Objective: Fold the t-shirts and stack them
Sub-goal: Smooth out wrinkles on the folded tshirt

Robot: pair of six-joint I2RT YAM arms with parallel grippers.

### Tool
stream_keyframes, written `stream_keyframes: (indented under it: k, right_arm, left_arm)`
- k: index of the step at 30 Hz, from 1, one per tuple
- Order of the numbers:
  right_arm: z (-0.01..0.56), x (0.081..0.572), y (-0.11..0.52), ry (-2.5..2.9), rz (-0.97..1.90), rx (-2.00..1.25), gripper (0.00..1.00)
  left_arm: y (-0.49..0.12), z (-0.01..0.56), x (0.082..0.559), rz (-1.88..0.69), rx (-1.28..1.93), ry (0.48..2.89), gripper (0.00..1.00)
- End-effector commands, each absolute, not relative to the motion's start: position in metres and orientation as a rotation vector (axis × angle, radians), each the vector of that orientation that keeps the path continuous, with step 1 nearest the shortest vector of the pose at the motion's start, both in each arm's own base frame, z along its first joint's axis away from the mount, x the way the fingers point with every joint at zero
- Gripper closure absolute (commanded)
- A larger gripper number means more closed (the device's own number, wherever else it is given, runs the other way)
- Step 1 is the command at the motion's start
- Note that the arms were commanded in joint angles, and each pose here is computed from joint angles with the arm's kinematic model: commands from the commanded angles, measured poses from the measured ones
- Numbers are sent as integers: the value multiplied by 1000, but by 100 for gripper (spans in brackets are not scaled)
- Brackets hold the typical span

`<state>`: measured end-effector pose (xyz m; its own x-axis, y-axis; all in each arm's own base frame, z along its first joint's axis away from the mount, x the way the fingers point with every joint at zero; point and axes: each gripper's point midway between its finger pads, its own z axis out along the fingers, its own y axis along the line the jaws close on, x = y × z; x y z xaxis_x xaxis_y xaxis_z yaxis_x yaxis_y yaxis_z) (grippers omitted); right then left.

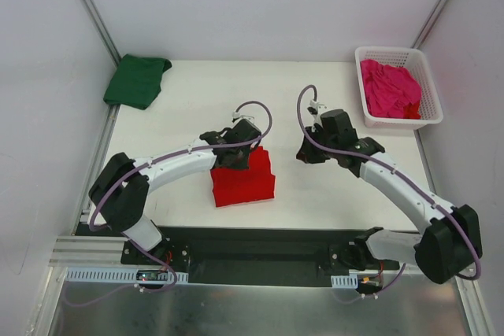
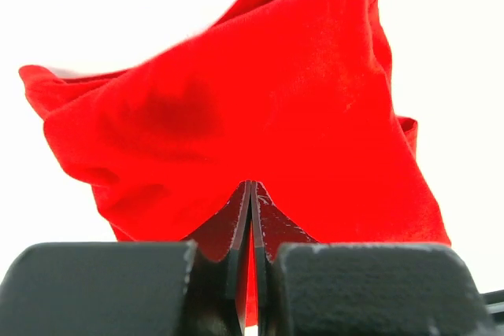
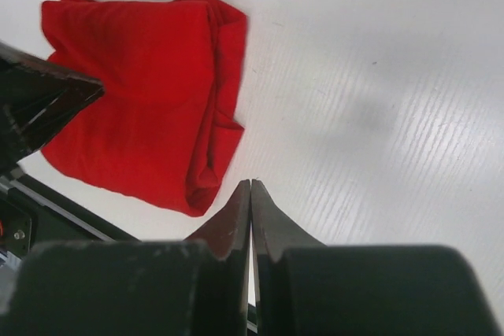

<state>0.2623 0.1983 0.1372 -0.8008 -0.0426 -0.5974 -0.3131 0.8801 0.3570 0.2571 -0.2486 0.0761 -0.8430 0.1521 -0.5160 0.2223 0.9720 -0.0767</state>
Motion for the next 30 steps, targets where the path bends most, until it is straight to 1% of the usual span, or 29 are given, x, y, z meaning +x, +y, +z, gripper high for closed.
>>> stream_keyframes:
  k: [1, 10, 12, 20, 24, 30]
  right_arm:
    - [147, 234, 198, 2433, 609, -290, 98]
    - [124, 172, 228, 2471, 622, -402, 99]
    - [114, 164, 231, 2462, 568, -424, 99]
    - [92, 148, 250, 2394, 497, -508, 99]
    - [81, 144, 260, 2373, 434, -595, 99]
    - [71, 138, 281, 2362, 359, -684, 99]
  left_arm:
    - [-250, 93, 265, -152, 307, 2551, 100]
    - [-252, 76, 276, -122, 317, 2561, 100]
    - [-251, 70, 278, -128, 307, 2569, 100]
    - [-234, 40, 279, -211, 250, 2627, 100]
    - [-231, 38, 287, -262, 254, 2620, 100]
    - [-236, 51, 298, -339, 277, 2595, 100]
